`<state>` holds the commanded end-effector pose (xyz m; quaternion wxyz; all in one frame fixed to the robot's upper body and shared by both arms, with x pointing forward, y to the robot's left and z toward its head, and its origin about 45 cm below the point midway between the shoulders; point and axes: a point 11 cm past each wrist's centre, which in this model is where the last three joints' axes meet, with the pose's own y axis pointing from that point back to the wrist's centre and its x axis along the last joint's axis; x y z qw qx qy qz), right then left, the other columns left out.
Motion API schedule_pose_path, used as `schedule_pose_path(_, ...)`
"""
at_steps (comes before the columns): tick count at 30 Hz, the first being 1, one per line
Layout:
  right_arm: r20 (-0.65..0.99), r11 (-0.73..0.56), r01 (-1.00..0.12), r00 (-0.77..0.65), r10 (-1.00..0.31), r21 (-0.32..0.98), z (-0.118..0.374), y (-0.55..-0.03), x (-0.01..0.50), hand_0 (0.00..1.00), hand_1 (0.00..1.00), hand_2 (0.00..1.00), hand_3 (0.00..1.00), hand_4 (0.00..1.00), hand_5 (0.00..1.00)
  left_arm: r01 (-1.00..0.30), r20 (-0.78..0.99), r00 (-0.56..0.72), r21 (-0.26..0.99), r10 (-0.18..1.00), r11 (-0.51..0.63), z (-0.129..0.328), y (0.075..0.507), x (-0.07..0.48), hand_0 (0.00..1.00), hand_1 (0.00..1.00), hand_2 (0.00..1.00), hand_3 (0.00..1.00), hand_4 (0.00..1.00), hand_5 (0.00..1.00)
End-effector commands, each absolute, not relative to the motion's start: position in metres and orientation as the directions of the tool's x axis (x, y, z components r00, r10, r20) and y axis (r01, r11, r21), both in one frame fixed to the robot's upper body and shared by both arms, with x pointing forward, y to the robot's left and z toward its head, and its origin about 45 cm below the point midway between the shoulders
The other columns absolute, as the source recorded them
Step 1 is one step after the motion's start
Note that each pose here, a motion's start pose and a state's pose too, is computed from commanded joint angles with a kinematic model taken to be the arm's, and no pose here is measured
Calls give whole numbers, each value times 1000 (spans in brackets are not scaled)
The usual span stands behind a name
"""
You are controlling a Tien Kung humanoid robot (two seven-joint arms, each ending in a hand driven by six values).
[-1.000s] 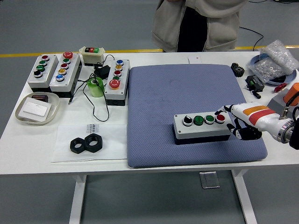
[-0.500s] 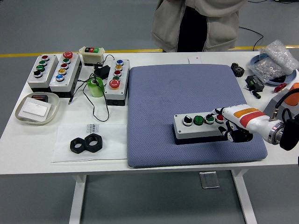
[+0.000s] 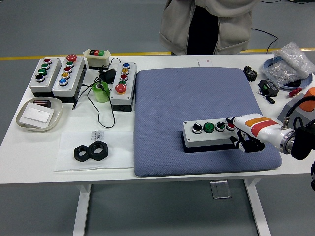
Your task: Pick up the button,place it on the desk,press the button,press the button
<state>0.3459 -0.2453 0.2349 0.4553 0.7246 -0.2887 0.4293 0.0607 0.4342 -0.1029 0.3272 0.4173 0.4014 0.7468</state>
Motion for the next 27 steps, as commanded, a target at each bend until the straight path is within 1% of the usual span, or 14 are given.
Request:
schedule_pose_path(8,877,-421,-798,480,-15,430,230,-244,342,287,79,208,789,465,2,-152,362,-437,873,824,-464,-103,434,60,728,825,877,829,642,998)
schedule_pose_path(16,915,-435,-836,398,-66,333,260,-245,347,286,79,207,791,463,2,-154,361,-439,872,823,-464,-103,435,61,727,825,877,828,642,998)
schedule_pose_path(23,929,-420,-862,357,-102,285,275,-253,346,286,79,208,792,463,2,-154,361,-439,872,823,-465,-103,435,61,725,826,877,828,642,998)
schedule_pose_path(24,931,-416,-866,349,-109,276,277,-254,346,321,142,279,865,434,2,-155,360,-440,872,823,-465,-103,435,61,727,825,876,829,642,998)
schedule_pose_path(27,945,-401,-886,302,-123,231,285,-258,346,321,142,279,865,434,2,-156,360,-439,872,823,-464,-103,435,61,727,825,876,829,642,998)
